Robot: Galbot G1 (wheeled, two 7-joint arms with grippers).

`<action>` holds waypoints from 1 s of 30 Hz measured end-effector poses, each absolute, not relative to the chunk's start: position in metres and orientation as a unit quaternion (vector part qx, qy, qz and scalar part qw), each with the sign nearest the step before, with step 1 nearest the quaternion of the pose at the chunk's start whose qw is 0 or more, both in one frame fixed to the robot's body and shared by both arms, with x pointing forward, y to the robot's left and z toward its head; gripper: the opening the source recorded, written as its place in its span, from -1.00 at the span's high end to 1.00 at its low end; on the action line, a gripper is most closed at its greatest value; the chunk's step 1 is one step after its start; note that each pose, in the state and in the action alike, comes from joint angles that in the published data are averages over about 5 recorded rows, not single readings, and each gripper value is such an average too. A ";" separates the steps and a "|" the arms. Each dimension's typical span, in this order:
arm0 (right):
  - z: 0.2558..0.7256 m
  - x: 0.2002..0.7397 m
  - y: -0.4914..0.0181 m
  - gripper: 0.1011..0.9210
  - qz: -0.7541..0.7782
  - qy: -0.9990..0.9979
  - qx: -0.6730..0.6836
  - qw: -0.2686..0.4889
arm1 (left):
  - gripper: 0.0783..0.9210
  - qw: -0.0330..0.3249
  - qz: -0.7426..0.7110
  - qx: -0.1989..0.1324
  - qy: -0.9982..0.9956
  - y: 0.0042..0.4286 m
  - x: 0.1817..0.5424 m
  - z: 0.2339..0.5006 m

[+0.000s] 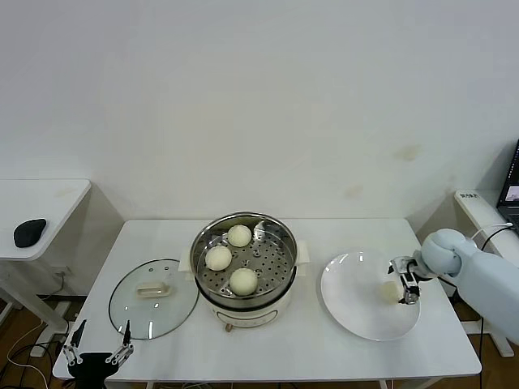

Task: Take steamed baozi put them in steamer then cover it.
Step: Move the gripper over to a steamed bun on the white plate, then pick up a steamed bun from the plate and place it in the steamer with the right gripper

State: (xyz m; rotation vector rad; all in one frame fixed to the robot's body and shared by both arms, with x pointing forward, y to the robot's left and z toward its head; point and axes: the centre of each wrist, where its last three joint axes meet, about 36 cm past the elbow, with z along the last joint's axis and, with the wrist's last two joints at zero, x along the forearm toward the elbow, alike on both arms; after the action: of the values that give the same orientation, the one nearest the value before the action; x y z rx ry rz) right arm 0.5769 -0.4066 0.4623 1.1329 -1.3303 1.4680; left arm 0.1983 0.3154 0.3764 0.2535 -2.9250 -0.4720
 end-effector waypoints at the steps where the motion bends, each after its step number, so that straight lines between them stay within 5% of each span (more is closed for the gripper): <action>1: 0.462 0.577 -0.406 -0.70 0.584 -0.530 0.451 0.418 | -0.77 0.084 -0.158 0.085 -0.980 0.315 0.198 0.376; 20: 0.456 0.579 -0.406 -0.04 0.572 -0.528 0.458 0.430 | -0.77 0.086 -0.157 0.085 -0.980 0.315 0.199 0.373; 30: 0.484 0.582 -0.407 -0.05 0.572 -0.535 0.457 0.421 | -0.77 0.082 -0.157 0.083 -0.981 0.315 0.201 0.376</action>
State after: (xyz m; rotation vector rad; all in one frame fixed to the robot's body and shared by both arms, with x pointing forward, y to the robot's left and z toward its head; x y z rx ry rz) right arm 0.5824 -0.4067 0.4838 1.1456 -1.3410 1.4329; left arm 0.2007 0.3153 0.3756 0.2482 -2.9291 -0.4703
